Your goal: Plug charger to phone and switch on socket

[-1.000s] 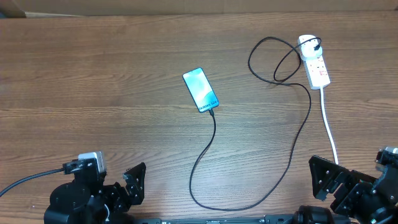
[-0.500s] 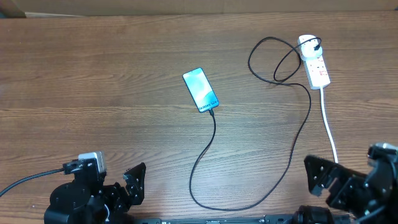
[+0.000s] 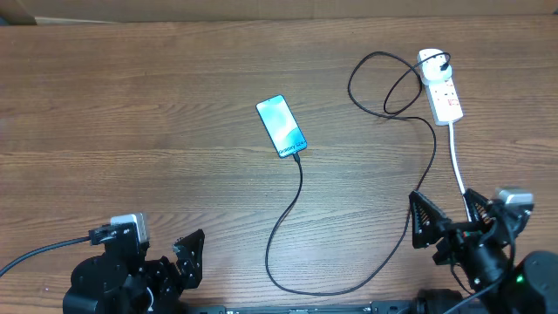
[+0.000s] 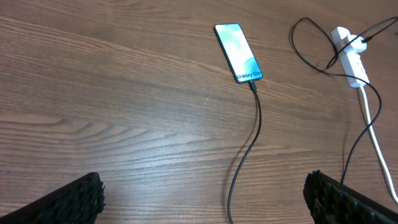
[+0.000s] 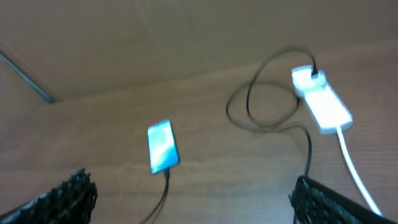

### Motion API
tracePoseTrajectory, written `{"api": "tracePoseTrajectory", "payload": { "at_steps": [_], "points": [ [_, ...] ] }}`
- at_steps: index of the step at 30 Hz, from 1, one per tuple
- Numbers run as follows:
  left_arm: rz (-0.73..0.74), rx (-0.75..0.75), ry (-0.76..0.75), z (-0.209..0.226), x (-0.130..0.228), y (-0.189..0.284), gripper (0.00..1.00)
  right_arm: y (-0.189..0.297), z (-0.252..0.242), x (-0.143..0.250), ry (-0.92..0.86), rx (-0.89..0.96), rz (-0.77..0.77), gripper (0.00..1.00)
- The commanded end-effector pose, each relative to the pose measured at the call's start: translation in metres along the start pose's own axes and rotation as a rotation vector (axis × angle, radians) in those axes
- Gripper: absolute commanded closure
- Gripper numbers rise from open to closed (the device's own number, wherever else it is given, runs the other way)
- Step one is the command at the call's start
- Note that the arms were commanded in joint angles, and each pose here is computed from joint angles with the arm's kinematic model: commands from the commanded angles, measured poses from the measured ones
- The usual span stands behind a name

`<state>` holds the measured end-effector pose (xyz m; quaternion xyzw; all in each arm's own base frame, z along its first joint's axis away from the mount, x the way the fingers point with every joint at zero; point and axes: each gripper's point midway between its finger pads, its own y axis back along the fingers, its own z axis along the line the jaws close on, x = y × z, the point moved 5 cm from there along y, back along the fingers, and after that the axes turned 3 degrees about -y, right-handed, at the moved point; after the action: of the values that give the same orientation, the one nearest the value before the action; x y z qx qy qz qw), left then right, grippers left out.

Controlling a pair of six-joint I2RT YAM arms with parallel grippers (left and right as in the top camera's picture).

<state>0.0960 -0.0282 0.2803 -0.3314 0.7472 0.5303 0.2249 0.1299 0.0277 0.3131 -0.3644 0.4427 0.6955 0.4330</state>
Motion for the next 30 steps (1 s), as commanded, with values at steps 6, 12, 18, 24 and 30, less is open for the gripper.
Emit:
{"api": "tracePoseTrajectory", "payload": {
  "at_steps": [6, 12, 18, 24, 30],
  "points": [
    [-0.009, -0.007, 0.011, 0.001, 0.000, 0.001, 0.01, -0.020, -0.025, 0.029, 0.049, 0.049, -0.163, 0.00],
    [-0.009, -0.007, 0.012, 0.001, 0.000, 0.001, 0.01, -0.041, -0.035, 0.042, 0.068, 0.028, -0.260, 0.00],
    [-0.009, -0.007, 0.012, 0.001, 0.000, 0.001, 0.00, -0.063, -0.039, 0.047, 0.142, -0.017, -0.382, 0.00],
    [-0.009, -0.007, 0.012, 0.001, 0.000, 0.001, 0.00, -0.070, -0.038, 0.050, 0.219, -0.025, -0.427, 0.00],
    [-0.009, -0.007, 0.012, 0.001, 0.000, 0.001, 0.01, -0.077, -0.048, 0.058, 0.219, 0.024, -0.429, 0.00]
  ]
}}
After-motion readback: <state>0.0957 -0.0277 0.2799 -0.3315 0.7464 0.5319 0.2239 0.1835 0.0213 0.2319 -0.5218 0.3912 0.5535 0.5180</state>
